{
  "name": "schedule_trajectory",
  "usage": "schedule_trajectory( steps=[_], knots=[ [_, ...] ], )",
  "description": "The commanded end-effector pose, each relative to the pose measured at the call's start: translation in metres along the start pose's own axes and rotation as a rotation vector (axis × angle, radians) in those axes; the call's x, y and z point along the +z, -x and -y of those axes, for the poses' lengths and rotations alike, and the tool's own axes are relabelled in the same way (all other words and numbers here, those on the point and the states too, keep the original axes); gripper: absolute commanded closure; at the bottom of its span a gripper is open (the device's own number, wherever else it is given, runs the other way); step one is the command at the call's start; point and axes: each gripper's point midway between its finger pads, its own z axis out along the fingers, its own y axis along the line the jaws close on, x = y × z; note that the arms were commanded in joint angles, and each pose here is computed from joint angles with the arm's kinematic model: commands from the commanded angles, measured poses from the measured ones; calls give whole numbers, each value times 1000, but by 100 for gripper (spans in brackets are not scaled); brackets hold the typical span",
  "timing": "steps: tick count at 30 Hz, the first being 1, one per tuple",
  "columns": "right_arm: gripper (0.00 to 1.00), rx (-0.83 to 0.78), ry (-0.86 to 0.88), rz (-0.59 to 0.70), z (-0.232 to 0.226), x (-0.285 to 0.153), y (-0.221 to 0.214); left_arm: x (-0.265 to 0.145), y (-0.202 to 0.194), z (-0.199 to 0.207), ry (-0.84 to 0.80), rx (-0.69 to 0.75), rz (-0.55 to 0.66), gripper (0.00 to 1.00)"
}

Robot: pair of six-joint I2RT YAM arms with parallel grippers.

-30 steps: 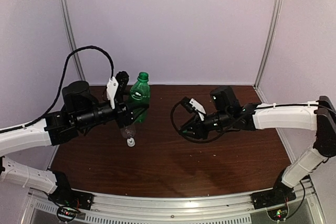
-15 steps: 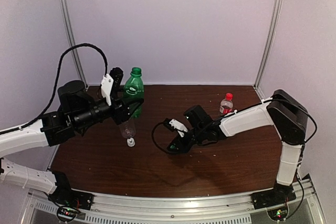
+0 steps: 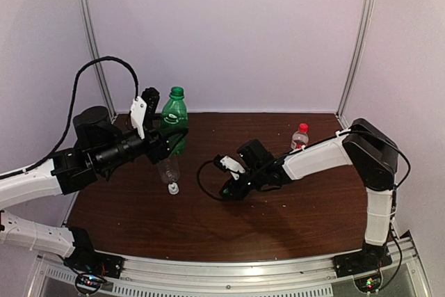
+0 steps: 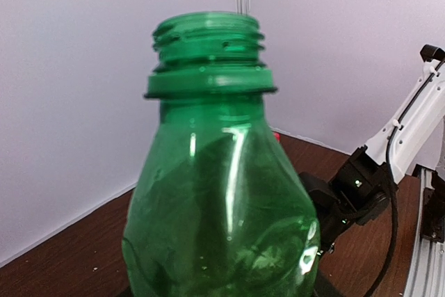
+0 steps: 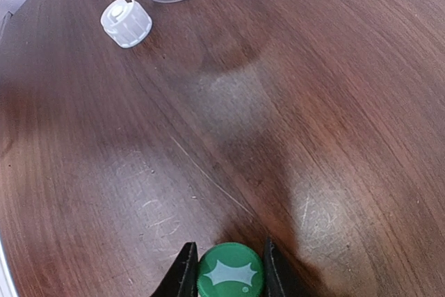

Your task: Unscrew the bottle caps

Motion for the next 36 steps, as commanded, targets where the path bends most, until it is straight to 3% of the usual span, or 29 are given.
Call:
schedule_trajectory(
  steps=[1,13,22,36],
  knots=[
    [76,-20,-44,8,5,4,8,-4,8,-5,22,-4,41,55],
    [63,-38,-78,-63,11,0,-11,-2,2,-7,31,4,24,54],
    [40,-47,-71,-15,5,-23,1,0,-6,-9,44,5,8,54],
    [22,-156,109,312,-62,-164,90,10,-21,3,-19,-31,-11,54]
  ],
)
